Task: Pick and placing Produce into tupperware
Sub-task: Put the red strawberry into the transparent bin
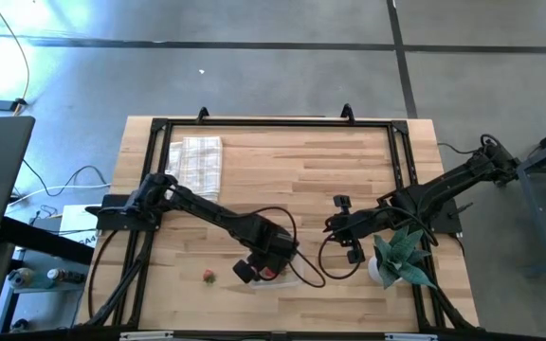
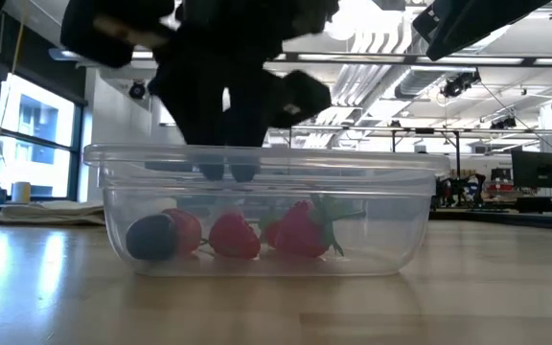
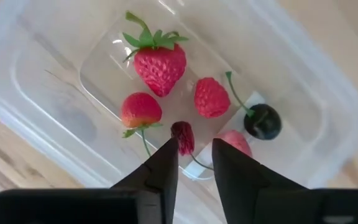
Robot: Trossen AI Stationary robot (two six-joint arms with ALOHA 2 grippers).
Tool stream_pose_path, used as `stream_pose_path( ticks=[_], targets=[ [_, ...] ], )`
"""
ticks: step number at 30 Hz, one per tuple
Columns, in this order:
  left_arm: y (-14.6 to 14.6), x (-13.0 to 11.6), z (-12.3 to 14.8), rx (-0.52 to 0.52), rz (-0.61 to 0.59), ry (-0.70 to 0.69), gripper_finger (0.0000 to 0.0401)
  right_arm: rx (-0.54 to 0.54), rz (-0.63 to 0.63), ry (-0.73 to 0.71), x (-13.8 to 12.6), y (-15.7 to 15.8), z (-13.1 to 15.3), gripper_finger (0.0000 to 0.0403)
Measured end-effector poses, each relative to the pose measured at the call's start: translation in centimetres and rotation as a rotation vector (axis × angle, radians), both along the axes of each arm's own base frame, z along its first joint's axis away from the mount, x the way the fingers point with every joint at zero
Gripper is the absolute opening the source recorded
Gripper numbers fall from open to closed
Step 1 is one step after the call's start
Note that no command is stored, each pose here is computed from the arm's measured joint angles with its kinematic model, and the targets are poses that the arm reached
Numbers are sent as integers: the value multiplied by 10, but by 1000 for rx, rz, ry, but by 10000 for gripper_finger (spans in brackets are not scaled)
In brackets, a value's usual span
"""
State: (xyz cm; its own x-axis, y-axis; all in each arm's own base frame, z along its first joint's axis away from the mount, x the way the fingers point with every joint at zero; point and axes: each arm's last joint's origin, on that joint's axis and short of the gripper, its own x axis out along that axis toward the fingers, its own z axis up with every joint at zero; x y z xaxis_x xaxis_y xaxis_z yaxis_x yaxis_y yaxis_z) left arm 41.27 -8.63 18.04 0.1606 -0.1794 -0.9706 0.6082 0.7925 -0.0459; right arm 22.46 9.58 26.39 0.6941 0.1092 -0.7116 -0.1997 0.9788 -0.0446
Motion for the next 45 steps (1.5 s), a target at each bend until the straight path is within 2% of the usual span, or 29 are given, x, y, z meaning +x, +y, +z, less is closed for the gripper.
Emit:
stream_pose_path(
  ticks=[4,9,17,21,28,31,37,45],
  targets=[
    [-1,5,22,10,-1,-19,74,0,0,0,0,0,0,90],
    [1,5,53,74,-13,-2,65,0,0,0,0,0,0,90],
    [14,-12,72,285,23,151,65,0,0,0,0,0,0,90],
    [33,-12,72,257,94,190,64,0,0,-1,0,0,0,90],
    [94,-11,72,211,216,234,67,0,0,-1,0,0,0,90],
    [110,-14,76,201,197,236,67,0,0,-1,0,0,0,90],
    [123,-14,75,126,139,230,67,0,0,-1,0,0,0,90],
    [140,-20,80,126,103,232,67,0,0,-1,0,0,0,90]
  ],
)
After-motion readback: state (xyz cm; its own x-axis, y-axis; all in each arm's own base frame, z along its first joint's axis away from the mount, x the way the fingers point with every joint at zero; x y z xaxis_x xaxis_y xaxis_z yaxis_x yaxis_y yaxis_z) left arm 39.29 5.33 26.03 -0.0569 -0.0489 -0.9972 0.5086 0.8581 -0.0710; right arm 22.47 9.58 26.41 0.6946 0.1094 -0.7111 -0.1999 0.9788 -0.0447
